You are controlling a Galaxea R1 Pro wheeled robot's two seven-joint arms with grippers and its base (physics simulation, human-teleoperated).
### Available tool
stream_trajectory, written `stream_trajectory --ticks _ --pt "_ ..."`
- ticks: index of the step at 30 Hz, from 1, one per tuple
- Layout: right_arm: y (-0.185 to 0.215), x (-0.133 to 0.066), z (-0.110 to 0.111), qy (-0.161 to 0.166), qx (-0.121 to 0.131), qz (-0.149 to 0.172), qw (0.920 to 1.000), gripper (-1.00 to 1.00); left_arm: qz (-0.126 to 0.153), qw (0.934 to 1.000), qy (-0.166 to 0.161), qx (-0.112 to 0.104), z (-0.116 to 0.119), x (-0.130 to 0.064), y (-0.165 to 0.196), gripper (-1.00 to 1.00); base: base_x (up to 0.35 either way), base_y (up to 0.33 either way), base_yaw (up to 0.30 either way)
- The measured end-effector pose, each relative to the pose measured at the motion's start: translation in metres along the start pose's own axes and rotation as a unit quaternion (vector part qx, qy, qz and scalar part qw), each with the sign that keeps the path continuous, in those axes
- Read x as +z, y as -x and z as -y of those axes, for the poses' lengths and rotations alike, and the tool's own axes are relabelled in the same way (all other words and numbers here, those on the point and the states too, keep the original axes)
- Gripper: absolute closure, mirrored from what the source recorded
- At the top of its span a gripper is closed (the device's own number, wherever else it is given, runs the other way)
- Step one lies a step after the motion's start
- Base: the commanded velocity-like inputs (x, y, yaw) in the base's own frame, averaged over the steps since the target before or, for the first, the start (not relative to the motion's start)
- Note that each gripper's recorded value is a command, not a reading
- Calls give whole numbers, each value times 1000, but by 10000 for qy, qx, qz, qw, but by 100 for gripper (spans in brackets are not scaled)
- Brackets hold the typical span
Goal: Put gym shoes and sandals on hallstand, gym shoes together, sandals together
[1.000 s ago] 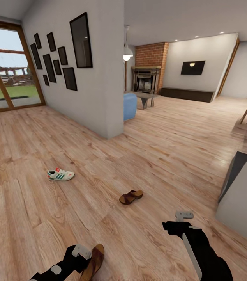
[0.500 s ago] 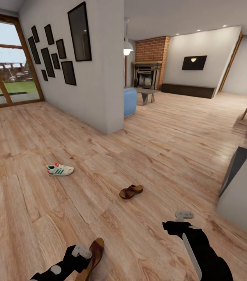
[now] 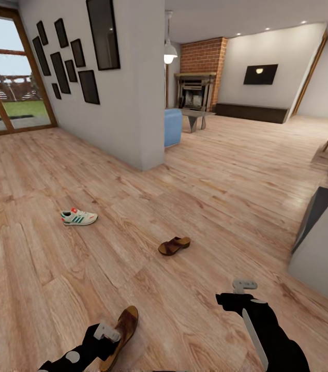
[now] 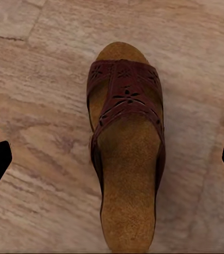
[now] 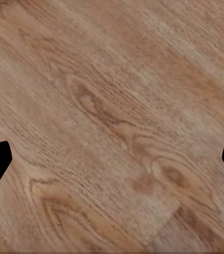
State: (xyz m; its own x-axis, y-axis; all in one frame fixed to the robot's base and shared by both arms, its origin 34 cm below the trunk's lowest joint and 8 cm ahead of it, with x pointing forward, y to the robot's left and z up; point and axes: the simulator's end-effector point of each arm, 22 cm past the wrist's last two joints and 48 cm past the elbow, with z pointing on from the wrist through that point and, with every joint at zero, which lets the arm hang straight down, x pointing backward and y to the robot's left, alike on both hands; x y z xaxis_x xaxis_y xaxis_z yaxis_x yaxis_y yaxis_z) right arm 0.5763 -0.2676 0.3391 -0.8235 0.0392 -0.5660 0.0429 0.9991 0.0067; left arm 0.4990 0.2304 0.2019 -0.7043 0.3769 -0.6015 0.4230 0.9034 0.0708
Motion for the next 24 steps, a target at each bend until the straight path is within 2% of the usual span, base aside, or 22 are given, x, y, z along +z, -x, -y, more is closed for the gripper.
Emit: stream_trajectory --ticks 3,5,6,10,24 --pt "-3 2 0 -3 -3 -34 10000 -100 -36 10000 56 12 -9 0 -5 -100 0 0 0" --pt "-3 2 0 -4 0 -36 10000 -100 48 9999 133 47 -20 0 2 -100 0 0 0" --pt "-3 2 1 -5 1 -35 10000 -100 183 9995 252 102 -35 0 15 -100 0 0 0" --pt "-3 2 1 -5 2 -36 10000 -100 217 9989 374 172 -52 -1 22 -100 0 0 0" --pt "-35 24 1 -19 -6 -393 9992 -100 -134 9995 256 122 -43 13 -12 -100 0 0 0"
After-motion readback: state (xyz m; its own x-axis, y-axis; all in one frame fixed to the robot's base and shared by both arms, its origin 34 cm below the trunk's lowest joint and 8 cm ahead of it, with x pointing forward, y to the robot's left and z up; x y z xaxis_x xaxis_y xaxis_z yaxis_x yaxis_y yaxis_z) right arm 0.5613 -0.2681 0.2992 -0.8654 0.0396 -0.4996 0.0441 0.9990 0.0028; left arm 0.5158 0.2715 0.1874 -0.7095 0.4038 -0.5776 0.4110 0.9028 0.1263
